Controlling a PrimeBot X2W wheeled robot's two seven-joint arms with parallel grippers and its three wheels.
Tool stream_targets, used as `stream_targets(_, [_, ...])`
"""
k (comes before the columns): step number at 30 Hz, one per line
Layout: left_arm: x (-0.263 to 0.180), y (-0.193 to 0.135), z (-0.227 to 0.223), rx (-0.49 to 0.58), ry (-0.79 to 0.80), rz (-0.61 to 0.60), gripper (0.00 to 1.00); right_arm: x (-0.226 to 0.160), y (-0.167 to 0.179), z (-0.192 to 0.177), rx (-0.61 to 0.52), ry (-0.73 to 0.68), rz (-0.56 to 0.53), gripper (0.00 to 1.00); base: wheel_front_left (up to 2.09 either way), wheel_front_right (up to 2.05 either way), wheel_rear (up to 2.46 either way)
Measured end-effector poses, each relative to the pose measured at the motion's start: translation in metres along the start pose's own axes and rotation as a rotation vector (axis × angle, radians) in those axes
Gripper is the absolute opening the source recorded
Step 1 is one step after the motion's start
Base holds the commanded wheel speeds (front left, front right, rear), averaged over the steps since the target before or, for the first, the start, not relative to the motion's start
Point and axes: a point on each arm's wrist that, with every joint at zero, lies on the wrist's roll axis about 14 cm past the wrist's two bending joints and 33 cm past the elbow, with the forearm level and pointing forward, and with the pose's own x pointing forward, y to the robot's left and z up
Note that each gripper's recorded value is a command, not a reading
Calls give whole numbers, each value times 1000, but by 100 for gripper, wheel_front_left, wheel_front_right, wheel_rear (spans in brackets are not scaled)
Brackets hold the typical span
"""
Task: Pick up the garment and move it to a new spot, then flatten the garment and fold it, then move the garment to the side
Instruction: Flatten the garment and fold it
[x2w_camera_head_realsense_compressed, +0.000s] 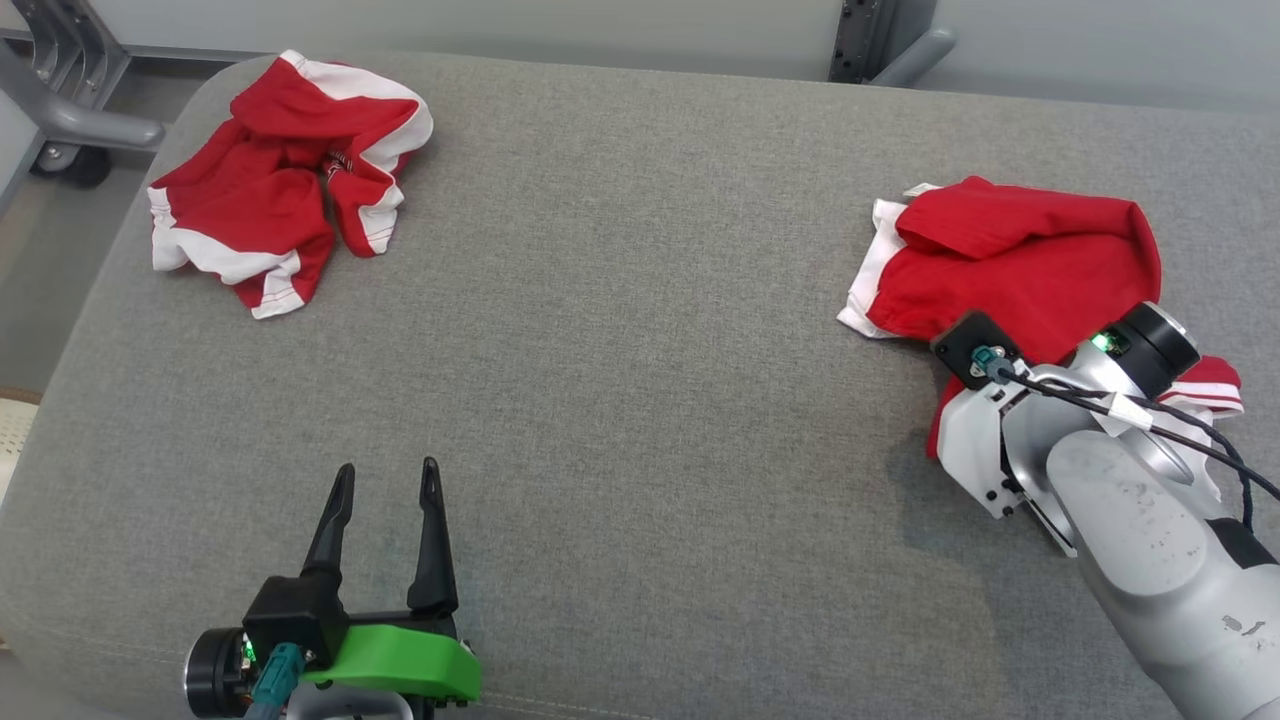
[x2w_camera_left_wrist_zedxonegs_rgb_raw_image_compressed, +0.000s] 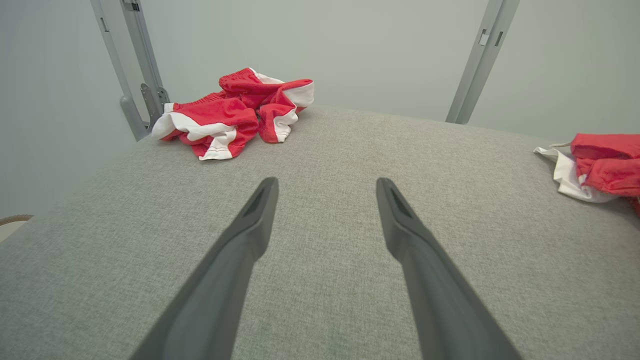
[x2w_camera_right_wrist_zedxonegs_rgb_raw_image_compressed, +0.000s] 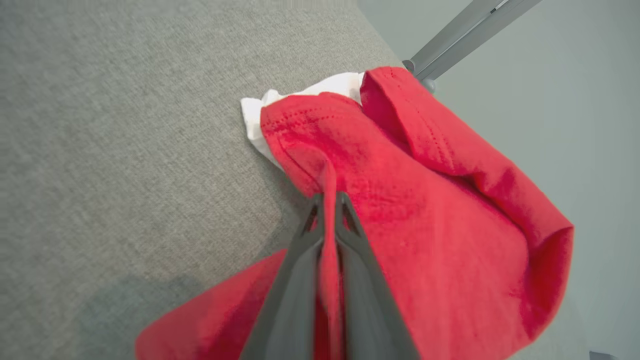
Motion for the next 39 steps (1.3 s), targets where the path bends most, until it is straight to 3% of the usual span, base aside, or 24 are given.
stream_targets(9, [2,-1,-1,1,2,-3,100,-7,4,56,57,-214,-13,0,0,0,0])
stream_targets(13, [2,-1,-1,1,2,-6,100,-15,30,102,88,-360,48,0,0,0,0])
stream_targets(21, [2,-1,1,3,-1,-8,100,-23,115,151,128,-478,290,0,0,0,0])
stream_targets(27, [3,0,2,6,-4,-5,100,-15,176,138,81,-415,456,0,0,0,0])
stream_targets(28, [2,2,2,6,-4,0,100,-13,183,135,83,-404,472,28,0,0,0])
stream_targets(29, [1,3,2,7,-3,4,100,-11,188,131,71,-389,487,28,0,0,0])
stream_targets(30, [0,5,2,8,-2,10,100,-11,192,130,78,-393,499,92,0,0,0])
stream_targets(31, [0,7,2,9,-2,16,100,-10,195,130,85,-396,508,100,0,0,0])
stream_targets(39, [0,12,3,11,-6,33,100,-10,178,147,158,-480,481,100,0,0,0])
